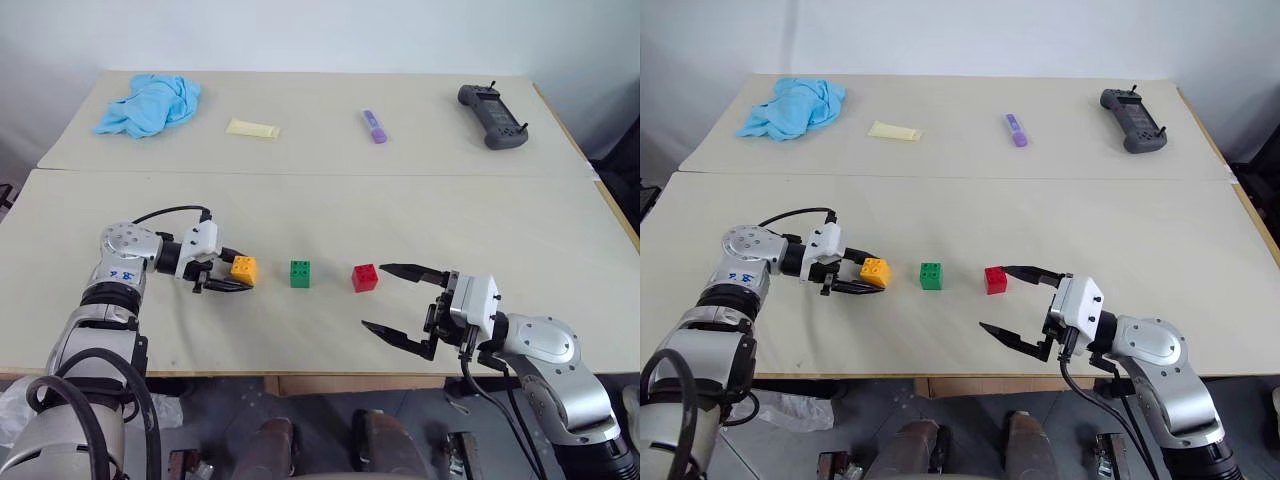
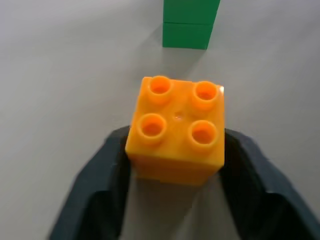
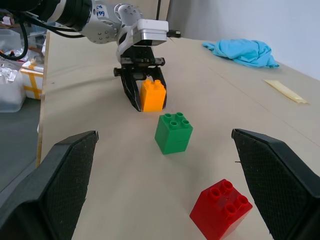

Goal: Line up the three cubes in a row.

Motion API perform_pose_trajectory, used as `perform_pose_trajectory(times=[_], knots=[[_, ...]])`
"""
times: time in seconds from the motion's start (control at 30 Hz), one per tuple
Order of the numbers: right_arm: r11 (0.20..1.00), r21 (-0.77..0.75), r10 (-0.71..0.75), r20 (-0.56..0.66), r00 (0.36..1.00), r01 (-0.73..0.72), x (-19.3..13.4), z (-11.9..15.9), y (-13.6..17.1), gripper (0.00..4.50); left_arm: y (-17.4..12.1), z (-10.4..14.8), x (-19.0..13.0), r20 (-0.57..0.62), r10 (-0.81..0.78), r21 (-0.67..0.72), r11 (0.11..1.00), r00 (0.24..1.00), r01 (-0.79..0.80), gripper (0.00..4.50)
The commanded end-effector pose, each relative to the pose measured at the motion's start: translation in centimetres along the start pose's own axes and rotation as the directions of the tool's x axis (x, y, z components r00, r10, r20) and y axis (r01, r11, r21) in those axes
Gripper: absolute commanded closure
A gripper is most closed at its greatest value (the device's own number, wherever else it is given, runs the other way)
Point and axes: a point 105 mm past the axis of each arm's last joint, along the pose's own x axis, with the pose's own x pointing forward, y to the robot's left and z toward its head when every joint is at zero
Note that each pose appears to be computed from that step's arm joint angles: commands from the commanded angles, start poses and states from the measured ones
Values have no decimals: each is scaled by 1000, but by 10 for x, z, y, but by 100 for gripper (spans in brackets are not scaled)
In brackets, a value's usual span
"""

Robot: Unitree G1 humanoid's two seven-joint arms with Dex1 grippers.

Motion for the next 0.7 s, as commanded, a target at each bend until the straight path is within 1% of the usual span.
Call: perform_pose_trajectory(times=[0.03,0.1,0.13,0.23,0.27,0.33,0.4,0.43,0.47,0.57,0.63,0.7], knots=[[1000,-19,1,19,1000,-1,-4,6,-3,0,0,-5,-11,-9,45,6,999,999,-45,87],[1000,-19,6,18,1000,-6,-4,6,-4,0,1,-3,-16,5,64,11,998,998,-64,26],[1000,-21,13,16,1000,-13,-6,7,-6,0,2,-1,-22,19,81,21,996,997,-81,2],[999,-22,45,24,999,-44,-13,11,-13,0,2,6,-47,64,134,24,991,989,-135,2],[997,-25,73,6,997,-73,-16,11,-14,0,0,7,-55,77,141,27,989,987,-144,2],[993,-37,108,-35,994,-109,-24,10,-20,0,-6,20,-68,111,149,89,983,983,-159,2],[991,-51,122,-56,991,-125,-29,11,-28,0,-6,34,-75,133,194,122,970,972,-211,2],[990,-56,128,-62,990,-131,-30,11,-31,0,-7,36,-76,129,213,121,966,968,-229,2],[987,-64,140,-75,987,-145,-32,11,-34,0,-11,37,-78,124,218,114,966,968,-233,2],[980,-77,173,-110,979,-181,-36,10,-43,0,-20,27,-81,59,231,91,968,971,-236,2],[977,-88,183,-131,974,-196,-39,8,-51,0,-22,24,-85,42,281,111,952,959,-284,2],[970,-108,199,-160,967,-218,-41,5,-59,0,-27,23,-94,50,326,69,942,944,-329,2]])
